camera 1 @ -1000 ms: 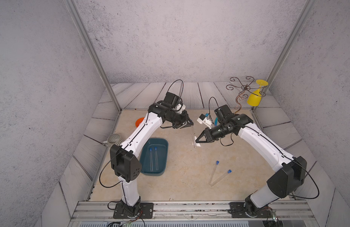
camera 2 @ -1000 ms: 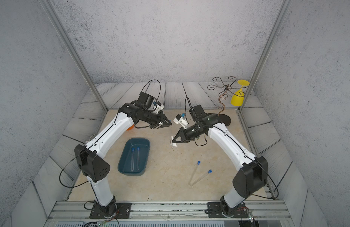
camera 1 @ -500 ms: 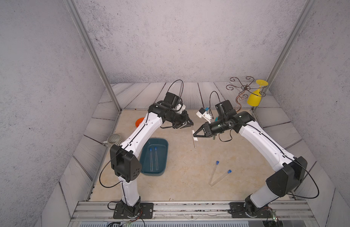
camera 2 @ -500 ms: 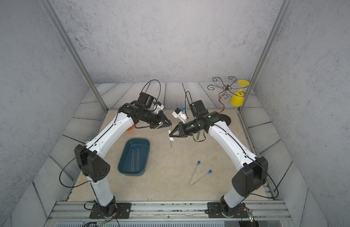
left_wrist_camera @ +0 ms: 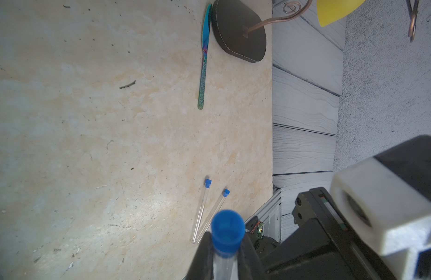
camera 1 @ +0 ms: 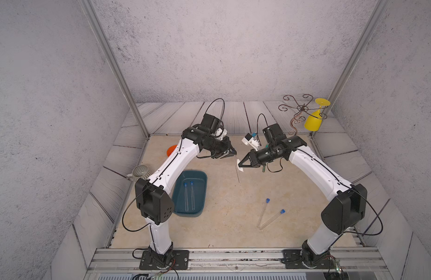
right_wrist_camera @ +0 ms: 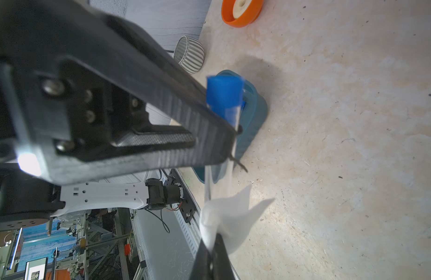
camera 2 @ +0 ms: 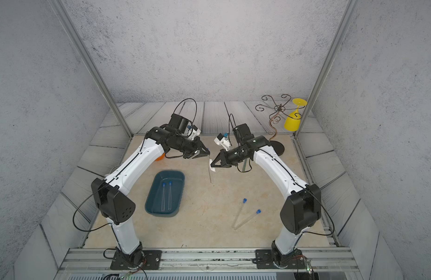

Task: Wipe the exteriors of test tubes
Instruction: Wipe the dirt from the test tube, then place the test tube in the storage box.

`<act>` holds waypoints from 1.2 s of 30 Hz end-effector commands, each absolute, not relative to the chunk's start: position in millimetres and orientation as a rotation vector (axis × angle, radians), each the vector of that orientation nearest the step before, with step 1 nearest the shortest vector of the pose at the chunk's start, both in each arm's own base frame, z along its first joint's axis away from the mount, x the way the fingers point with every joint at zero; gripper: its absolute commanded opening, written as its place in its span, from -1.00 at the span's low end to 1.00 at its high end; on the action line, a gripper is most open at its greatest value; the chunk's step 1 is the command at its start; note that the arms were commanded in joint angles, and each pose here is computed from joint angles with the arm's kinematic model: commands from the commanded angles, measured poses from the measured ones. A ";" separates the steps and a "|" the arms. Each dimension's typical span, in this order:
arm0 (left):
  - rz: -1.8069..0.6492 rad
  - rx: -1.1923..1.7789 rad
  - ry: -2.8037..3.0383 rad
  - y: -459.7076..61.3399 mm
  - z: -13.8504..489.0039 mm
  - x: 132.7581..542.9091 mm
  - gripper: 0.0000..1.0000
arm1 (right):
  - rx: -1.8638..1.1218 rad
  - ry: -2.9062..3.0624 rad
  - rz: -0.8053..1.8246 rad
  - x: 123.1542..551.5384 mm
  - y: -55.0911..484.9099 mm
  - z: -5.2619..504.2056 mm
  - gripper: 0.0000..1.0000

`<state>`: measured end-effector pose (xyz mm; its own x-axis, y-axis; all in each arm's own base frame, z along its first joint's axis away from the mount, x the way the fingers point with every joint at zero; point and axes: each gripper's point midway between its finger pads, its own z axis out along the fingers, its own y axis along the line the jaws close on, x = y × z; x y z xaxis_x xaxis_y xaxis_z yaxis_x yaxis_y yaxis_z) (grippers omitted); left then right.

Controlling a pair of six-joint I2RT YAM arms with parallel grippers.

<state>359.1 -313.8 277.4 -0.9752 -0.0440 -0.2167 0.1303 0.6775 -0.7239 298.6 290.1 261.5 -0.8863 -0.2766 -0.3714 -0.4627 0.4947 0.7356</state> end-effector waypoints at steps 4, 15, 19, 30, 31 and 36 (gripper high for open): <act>-1.202 0.054 2.619 -298.0 296.3 358.4 -0.77 | -0.636 2.624 1.277 286.0 278.0 235.1 -0.93; -0.633 0.115 2.809 -191.3 225.7 353.4 -0.77 | -0.612 2.672 1.262 279.8 266.2 218.5 -0.93; -0.338 0.165 2.903 -144.0 190.9 347.4 -0.77 | -0.614 2.687 1.268 278.7 265.9 214.2 -0.93; -0.099 0.191 3.041 -110.0 88.2 346.9 -0.77 | -0.609 2.723 1.244 279.1 263.7 205.4 -0.93; -0.101 0.170 3.042 -110.7 82.6 348.7 -0.77 | -0.607 2.729 1.239 278.9 263.2 204.2 -0.93; -0.080 0.053 3.051 -110.3 52.9 357.7 -0.76 | -0.603 2.749 1.213 278.2 260.4 200.7 -0.93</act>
<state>343.7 -112.9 62.4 -0.9955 0.0821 -0.0478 0.0852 0.9942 -0.0655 282.0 266.6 205.2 -0.9201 -0.3117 -0.2370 -0.3828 0.5885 0.7121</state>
